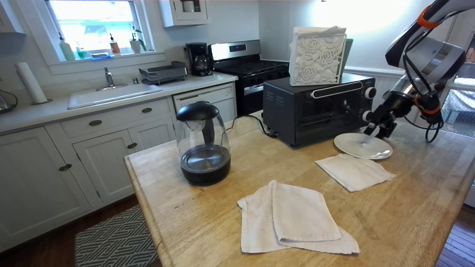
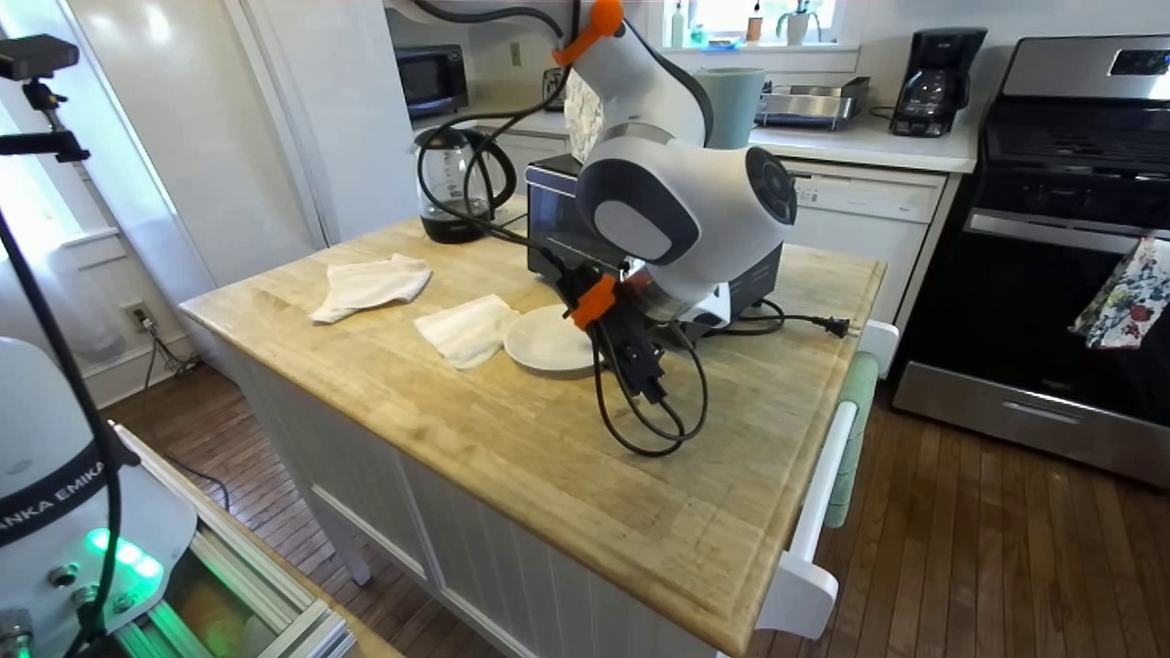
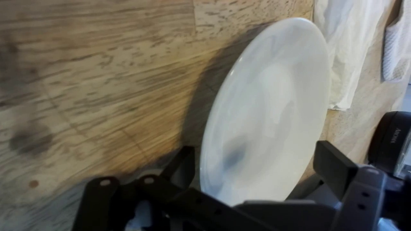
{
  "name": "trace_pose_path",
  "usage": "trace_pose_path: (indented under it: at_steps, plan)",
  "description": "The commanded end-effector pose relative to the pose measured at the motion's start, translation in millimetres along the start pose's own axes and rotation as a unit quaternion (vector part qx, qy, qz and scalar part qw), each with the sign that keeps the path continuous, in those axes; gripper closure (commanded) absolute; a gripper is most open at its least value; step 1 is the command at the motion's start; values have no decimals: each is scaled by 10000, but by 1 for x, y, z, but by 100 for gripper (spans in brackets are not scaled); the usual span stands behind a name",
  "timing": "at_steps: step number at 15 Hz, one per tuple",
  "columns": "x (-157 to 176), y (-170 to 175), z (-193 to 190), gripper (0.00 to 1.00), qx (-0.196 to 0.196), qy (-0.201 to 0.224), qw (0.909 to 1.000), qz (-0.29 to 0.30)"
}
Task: Pick up the white plate and move it to the left of the table
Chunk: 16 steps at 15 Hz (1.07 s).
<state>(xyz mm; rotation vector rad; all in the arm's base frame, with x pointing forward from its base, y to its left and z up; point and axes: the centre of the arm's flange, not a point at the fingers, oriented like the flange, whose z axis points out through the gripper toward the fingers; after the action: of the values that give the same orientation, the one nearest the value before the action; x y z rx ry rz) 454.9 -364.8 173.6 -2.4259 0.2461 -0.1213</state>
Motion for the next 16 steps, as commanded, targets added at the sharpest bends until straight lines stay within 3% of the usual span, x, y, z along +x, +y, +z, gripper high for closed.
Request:
trace_pose_path:
  at_steps: [1,3,8,13,16]
  plan:
    - [7,6,5,27,199,-90,9998,24]
    - [8,8,5,32,217,-76,9997,47]
    - [10,9,3,67,222,-44,9997,90]
    - [8,9,-5,100,601,-100,9980,163]
    - [5,8,-9,100,954,-203,9950,221]
